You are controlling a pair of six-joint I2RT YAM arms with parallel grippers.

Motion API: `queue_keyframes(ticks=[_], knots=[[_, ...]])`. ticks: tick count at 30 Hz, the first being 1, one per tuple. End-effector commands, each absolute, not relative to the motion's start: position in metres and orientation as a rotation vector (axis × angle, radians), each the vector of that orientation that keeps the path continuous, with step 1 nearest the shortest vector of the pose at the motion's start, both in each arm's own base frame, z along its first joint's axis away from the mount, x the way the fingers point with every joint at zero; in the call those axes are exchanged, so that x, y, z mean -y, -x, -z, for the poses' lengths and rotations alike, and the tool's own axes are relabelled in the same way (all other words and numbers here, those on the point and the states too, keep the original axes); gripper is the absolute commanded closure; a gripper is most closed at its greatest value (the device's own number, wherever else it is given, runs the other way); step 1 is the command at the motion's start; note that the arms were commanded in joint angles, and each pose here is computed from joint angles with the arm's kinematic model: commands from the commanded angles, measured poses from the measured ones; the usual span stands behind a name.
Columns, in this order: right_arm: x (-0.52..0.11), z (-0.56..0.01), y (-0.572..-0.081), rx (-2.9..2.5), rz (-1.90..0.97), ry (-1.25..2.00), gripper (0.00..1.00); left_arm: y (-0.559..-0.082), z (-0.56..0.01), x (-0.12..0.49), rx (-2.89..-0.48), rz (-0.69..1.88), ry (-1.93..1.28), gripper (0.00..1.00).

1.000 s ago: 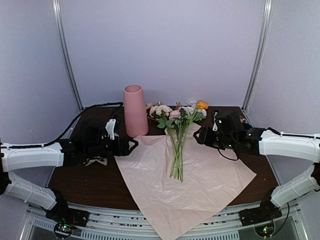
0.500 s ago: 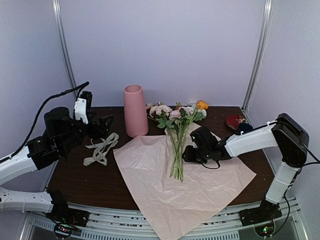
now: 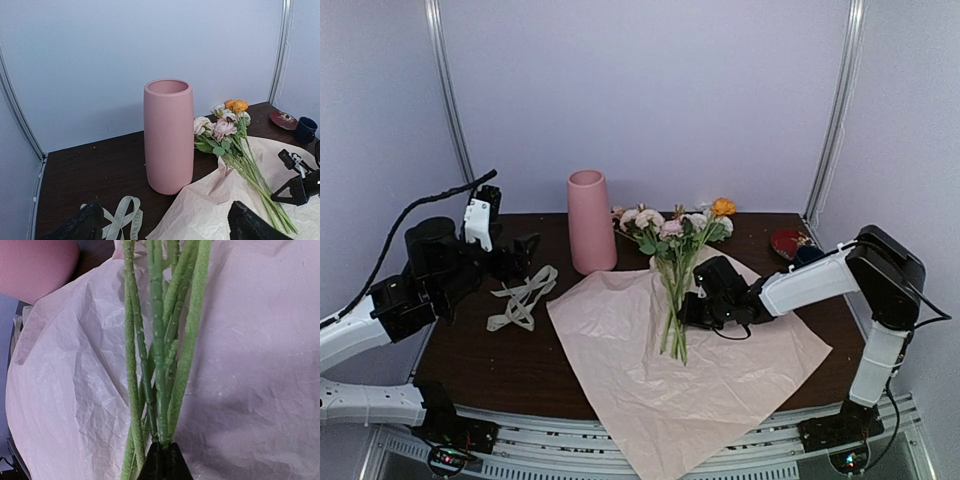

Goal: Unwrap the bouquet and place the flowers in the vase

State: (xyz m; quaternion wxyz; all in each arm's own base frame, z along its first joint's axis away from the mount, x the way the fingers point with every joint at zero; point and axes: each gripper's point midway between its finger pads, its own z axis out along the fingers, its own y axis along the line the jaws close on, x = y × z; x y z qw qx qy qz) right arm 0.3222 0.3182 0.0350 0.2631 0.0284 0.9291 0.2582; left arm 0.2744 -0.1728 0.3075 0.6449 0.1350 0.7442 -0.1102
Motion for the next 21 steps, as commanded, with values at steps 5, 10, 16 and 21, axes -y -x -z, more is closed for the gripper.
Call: queue_keyframes(ticks=[5, 10, 16, 21], knots=[[-0.317, -0.063, -0.321, -2.425, -0.774, -0.129, 1.0, -0.277, -0.308, 0.173, -1.687, 0.239, -0.308, 0.11], [-0.313, -0.099, -0.325, -2.304, -0.84, -0.165, 1.0, -0.277, -0.307, 0.173, -1.691, 0.243, -0.305, 0.11], [-0.305, -0.117, -0.325, -2.239, -0.847, -0.183, 1.0, -0.277, -0.305, 0.173, -1.697, 0.246, -0.301, 0.1], [-0.304, -0.113, -0.32, -2.251, -0.858, -0.169, 0.96, -0.277, -0.302, 0.174, -1.705, 0.248, -0.304, 0.1]])
